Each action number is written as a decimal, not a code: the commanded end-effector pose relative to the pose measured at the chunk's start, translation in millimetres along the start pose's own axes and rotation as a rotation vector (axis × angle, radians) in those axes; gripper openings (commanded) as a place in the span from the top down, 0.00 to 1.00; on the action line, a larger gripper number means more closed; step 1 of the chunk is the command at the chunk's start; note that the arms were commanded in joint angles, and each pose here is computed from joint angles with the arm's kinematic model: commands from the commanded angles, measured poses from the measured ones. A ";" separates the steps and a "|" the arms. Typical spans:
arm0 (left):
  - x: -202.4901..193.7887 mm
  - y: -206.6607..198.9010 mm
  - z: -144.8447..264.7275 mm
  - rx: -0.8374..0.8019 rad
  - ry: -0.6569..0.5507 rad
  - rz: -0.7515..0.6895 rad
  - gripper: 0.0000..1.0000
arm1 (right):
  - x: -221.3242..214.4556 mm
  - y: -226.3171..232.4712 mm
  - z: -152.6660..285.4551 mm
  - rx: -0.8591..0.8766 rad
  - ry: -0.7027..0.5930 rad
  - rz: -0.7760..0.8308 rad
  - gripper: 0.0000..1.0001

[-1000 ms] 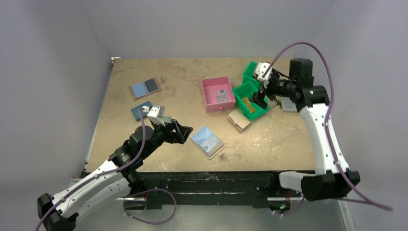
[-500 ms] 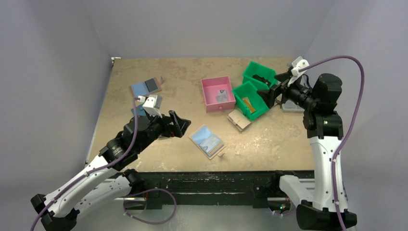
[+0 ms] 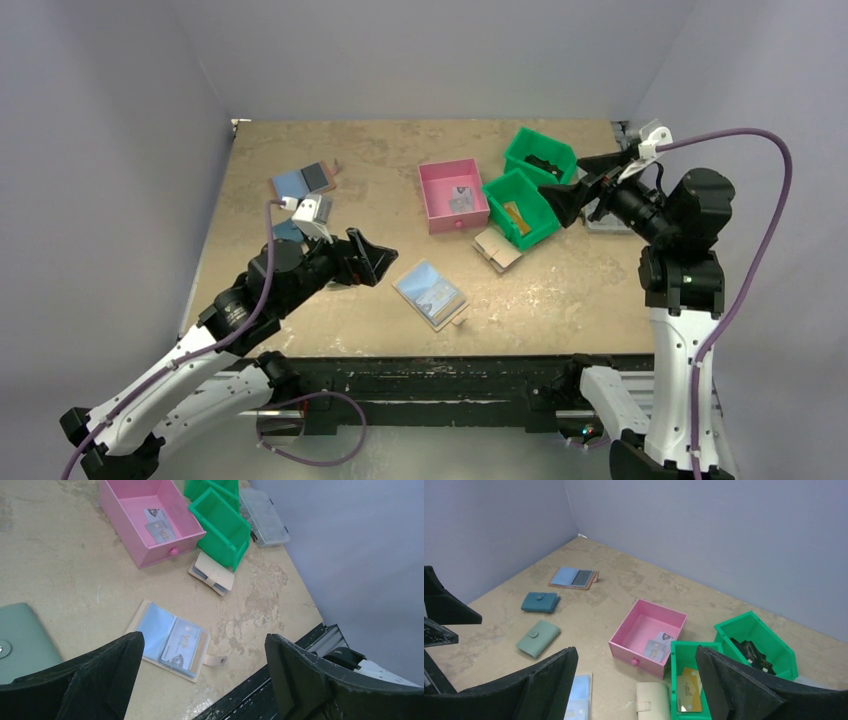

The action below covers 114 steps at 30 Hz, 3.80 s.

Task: Take the credit cards out of the card holder
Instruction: Move the card holder to the center of the board.

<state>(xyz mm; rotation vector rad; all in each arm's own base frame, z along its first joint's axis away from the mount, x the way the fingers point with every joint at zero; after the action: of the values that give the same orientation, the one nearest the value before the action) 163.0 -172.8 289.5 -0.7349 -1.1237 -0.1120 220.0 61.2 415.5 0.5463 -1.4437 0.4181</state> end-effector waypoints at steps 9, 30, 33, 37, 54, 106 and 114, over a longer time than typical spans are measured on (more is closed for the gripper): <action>35.3 -26.7 18.8 -0.140 -0.125 0.055 0.01 | 20.2 10.4 11.5 -0.005 -0.083 -0.099 0.01; -63.9 -29.8 -29.4 -0.277 0.309 -0.087 0.08 | -4.7 9.6 11.7 0.060 -0.050 -0.065 0.01; -104.1 -37.0 -40.7 -0.239 0.400 -0.254 0.08 | -24.6 8.1 9.1 0.120 0.002 -0.012 0.01; -150.9 -47.5 -57.1 -0.267 0.460 -0.481 0.09 | -45.3 5.3 7.7 0.170 0.057 0.069 0.01; -224.6 -49.3 -112.1 -0.170 0.300 -0.772 0.33 | -66.8 -0.5 -0.2 0.226 0.102 0.046 0.01; -19.6 186.2 -332.6 0.503 0.097 -0.417 1.00 | -86.9 -3.0 -2.9 0.258 0.149 0.025 0.01; 9.2 223.8 -389.4 0.588 0.075 -0.368 1.00 | -114.4 -11.0 -3.5 0.224 0.219 -0.016 0.01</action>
<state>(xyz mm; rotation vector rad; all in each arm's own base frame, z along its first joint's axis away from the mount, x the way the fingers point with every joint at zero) 542.0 -236.0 92.5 -0.0199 -1.1224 -0.1498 218.3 64.0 308.7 0.7019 -1.2013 0.6111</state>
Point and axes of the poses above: each gripper's point midway between its finger pads, its own z axis back along the fingers, its own y axis along the line the jaws close on, x = y × z, the point moved 5 cm from there along z, back along the fingers, and after that the axes turned 3 degrees about -z, right-handed, at the moved point
